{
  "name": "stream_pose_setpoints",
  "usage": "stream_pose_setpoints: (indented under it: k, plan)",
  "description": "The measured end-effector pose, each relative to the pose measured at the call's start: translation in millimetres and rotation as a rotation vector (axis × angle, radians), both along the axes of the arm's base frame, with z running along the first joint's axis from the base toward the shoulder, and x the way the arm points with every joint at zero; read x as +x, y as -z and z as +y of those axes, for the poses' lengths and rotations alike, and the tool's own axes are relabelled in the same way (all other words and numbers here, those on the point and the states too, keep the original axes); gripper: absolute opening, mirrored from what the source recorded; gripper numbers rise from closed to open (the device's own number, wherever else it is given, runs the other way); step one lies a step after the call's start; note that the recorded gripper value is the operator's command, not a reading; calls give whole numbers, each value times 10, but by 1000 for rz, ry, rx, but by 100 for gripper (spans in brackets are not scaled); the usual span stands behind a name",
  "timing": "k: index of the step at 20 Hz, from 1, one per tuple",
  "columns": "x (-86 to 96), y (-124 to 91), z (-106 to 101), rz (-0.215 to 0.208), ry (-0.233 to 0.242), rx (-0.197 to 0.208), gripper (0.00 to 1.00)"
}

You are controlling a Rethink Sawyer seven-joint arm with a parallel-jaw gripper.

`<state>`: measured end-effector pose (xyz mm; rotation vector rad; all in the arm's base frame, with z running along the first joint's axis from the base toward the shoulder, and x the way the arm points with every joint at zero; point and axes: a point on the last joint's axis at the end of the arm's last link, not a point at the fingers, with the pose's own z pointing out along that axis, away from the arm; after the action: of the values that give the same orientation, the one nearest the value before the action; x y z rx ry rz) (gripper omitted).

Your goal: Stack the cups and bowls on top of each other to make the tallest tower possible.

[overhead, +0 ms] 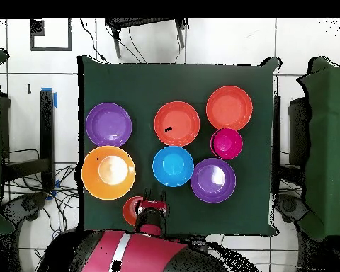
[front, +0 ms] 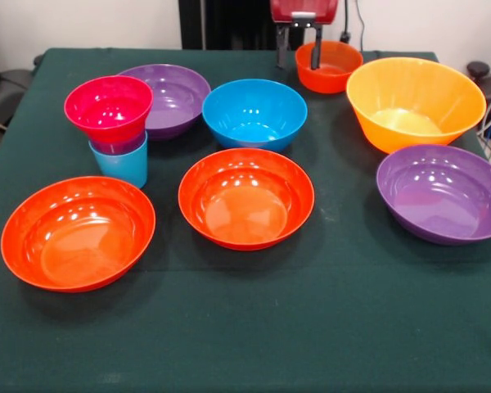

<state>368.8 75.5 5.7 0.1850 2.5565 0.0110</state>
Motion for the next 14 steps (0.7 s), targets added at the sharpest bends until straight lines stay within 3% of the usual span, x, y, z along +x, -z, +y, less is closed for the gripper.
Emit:
stream_pose_setpoints:
  k: [5, 14]
  plan:
    - [-67, 36, -44, 18, 2, -4, 100]
    - [-390, 175, -125, 98, -22, -5, 100]
